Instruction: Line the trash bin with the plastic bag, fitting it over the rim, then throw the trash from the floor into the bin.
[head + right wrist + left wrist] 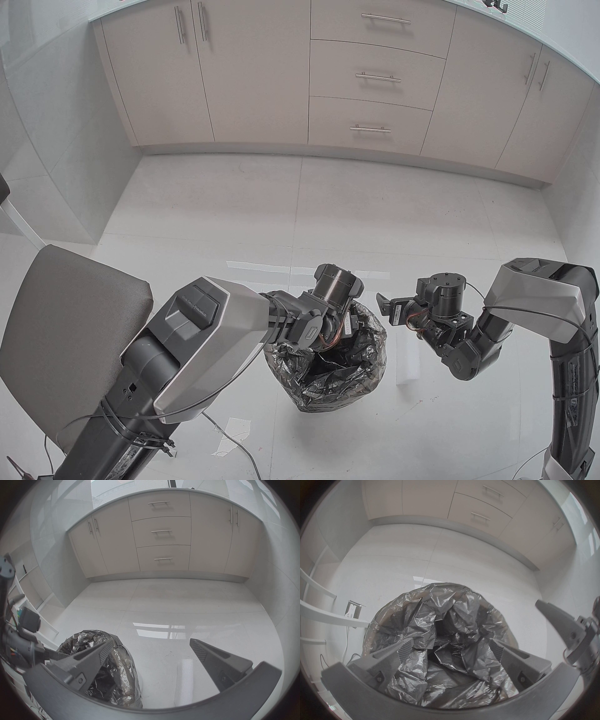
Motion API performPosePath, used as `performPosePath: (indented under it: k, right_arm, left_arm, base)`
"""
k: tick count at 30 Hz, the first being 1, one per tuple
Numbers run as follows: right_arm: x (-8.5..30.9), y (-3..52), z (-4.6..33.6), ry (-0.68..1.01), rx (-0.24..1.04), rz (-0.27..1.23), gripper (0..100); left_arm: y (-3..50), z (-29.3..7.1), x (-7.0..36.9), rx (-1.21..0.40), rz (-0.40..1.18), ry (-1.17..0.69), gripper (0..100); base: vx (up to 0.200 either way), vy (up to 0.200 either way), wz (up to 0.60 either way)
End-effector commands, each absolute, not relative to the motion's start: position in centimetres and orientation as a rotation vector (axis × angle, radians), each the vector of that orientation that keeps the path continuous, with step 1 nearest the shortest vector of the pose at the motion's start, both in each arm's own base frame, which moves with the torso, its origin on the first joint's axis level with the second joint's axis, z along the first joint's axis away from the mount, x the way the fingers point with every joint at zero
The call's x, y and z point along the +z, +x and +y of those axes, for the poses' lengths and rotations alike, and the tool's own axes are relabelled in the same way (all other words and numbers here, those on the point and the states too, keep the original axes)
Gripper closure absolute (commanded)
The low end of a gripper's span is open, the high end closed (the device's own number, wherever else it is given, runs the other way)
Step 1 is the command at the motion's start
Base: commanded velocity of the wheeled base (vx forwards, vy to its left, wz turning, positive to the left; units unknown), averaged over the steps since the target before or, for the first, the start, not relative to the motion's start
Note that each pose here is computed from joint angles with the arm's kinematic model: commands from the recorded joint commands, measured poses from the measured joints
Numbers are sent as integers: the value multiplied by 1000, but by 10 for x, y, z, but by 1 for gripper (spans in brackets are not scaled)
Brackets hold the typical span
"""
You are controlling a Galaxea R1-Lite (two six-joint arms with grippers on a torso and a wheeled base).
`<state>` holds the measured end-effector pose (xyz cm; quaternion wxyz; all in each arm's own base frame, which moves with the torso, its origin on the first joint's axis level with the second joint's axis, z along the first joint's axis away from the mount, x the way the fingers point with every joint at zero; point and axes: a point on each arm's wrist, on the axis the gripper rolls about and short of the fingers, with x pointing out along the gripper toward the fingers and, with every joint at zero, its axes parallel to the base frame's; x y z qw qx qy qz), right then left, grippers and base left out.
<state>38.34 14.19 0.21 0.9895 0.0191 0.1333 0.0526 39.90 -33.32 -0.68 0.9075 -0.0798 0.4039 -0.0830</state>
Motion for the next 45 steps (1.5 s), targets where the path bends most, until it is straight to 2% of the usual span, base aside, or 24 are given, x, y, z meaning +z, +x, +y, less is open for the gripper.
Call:
performPosePath:
  k: [1, 7, 14, 33, 41, 45]
  right_arm:
    - [1, 383, 142, 37, 106, 270, 0]
    - [-4, 383, 142, 34, 105, 280, 0]
    - [-4, 384, 142, 34, 105, 280, 0]
    - [-4, 383, 143, 33, 108, 280, 0]
    - [-6, 383, 143, 33, 108, 282, 0]
    - [-4, 383, 144, 37, 110, 269, 0]
  left_arm:
    - [402, -331, -32, -164, 862, -119, 0]
    - [404, -322, -66, -127, 928, -64, 0]
    - [407, -310, -67, -89, 972, -48, 0]
    - [396, -332, -6, -137, 876, -162, 0]
    - [400, -318, -69, -20, 945, -61, 0]
    - [398, -317, -84, -16, 966, -41, 0]
  base:
    - [0, 0, 0]
    - [0, 0, 0]
    - [0, 0, 0]
    - [0, 0, 0]
    - [0, 0, 0]
    - [0, 0, 0]
